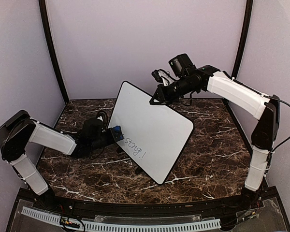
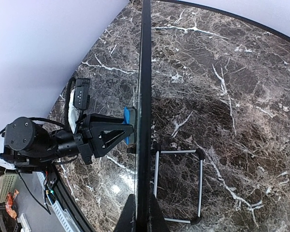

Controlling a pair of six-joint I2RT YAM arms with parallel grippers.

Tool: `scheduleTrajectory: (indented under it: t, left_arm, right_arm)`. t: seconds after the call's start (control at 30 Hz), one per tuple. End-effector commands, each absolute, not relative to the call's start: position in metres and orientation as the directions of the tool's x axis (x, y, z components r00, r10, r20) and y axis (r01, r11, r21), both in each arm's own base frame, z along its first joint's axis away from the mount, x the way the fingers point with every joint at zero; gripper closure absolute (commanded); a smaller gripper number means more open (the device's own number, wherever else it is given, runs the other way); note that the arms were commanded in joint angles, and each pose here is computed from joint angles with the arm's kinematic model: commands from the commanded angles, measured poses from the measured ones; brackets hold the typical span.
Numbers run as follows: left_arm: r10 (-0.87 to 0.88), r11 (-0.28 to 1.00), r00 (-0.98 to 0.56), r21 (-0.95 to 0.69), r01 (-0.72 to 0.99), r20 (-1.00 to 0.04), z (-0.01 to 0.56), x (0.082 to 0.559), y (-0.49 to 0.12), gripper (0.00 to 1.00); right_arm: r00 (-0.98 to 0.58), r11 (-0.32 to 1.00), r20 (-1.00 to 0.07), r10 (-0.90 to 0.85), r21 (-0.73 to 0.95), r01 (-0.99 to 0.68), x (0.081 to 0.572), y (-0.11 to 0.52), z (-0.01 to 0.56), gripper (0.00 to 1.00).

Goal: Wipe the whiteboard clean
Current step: Erase the center of the whiteboard.

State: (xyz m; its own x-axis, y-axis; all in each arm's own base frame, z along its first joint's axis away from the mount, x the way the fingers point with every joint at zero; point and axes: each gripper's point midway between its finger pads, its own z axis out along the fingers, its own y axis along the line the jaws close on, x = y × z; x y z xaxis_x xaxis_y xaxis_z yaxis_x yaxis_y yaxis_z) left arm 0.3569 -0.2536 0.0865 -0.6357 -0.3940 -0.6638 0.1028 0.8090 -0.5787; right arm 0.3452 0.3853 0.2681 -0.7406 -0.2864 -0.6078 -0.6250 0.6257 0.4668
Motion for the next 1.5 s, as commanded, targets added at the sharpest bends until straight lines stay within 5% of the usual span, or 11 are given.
scheduleTrajectory:
  t: [0.0,0.63,1.47]
  left_arm:
    - [-0.378,0.74,-0.612,-0.624,0.251,-0.695,0.131,0.351,-0.285,1.0]
    - [-0.326,0.913,-0.732,-0.399,-0.081,-0.598,0.017,0.329,-0.209,1.0]
    - [-0.357,0.823,-0.655,-0.556,0.117,-0.666,0.093,0.353,-0.262,1.0]
  right_arm:
    - [-0.723,0.529,-0.551,-0.416,0.5,-0.686,0.312,0.408,0.238,1.0]
    - [-0.723,0.534,-0.555,-0.411,0.496,-0.684,0.312,0.406,0.243,1.0]
    - [-0.725,0.535,-0.555,-0.407,0.499,-0.682,0.312,0.407,0.244,1.0]
